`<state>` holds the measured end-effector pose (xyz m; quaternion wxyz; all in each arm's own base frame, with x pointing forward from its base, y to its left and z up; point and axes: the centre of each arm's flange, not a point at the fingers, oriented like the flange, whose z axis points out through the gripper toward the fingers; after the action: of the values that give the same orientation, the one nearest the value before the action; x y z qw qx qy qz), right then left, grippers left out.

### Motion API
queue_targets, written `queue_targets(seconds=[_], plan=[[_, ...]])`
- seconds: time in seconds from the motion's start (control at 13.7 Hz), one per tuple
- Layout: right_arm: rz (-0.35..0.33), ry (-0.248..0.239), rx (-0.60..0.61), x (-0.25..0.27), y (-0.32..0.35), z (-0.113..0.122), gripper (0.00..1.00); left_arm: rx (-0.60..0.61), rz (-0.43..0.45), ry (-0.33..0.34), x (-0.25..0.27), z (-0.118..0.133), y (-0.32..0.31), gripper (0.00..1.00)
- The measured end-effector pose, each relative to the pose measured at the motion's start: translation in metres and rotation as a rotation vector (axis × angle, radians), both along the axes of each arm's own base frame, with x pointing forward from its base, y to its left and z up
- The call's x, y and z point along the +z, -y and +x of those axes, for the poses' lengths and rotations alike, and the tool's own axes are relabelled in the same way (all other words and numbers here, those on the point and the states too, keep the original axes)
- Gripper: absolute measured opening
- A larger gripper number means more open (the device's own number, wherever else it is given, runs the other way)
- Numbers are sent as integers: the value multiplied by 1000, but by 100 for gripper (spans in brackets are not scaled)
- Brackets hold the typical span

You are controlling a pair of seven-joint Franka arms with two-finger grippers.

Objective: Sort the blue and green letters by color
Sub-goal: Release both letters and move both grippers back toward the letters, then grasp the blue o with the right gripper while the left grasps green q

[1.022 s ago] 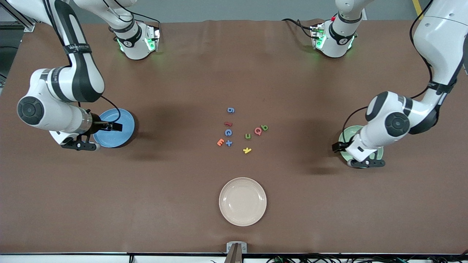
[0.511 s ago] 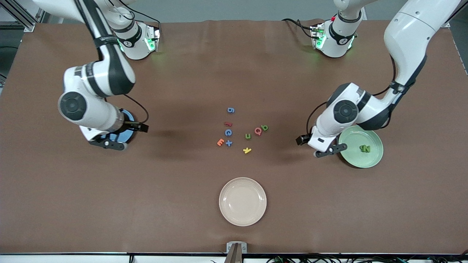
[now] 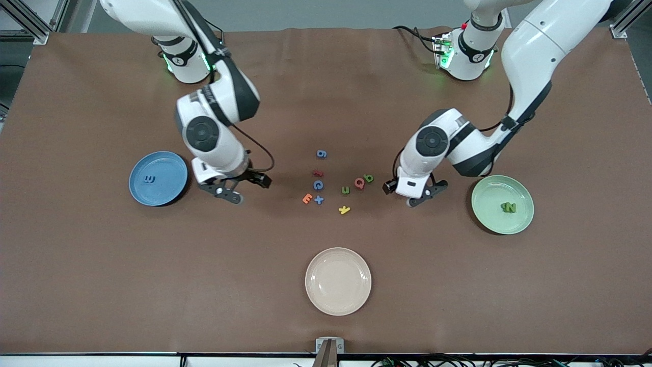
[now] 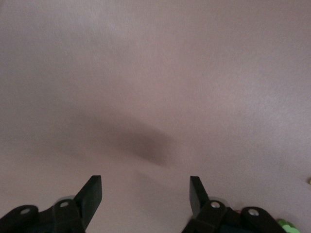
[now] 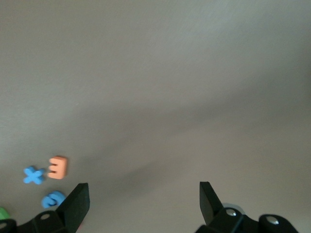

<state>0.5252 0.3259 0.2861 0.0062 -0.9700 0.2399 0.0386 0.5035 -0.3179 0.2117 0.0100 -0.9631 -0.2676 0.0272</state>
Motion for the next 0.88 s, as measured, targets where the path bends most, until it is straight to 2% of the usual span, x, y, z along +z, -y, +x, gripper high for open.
queue_targets(seconds=[0.15,0.44,0.73,0.88], plan=[[-12,0,-59,-19,-38,-14,100,37,5,6,-9,-5,11,75],[-16,19,31,-38,-108,-35,100,73,-3,1,-21,-10,33,70],[-50,103,246,-56,-159,-43,100,91,4,11,-36,-19,55,67],[-37,139,296,-66,-165,-38,100,91,3,17,-41,-20,59,66]])
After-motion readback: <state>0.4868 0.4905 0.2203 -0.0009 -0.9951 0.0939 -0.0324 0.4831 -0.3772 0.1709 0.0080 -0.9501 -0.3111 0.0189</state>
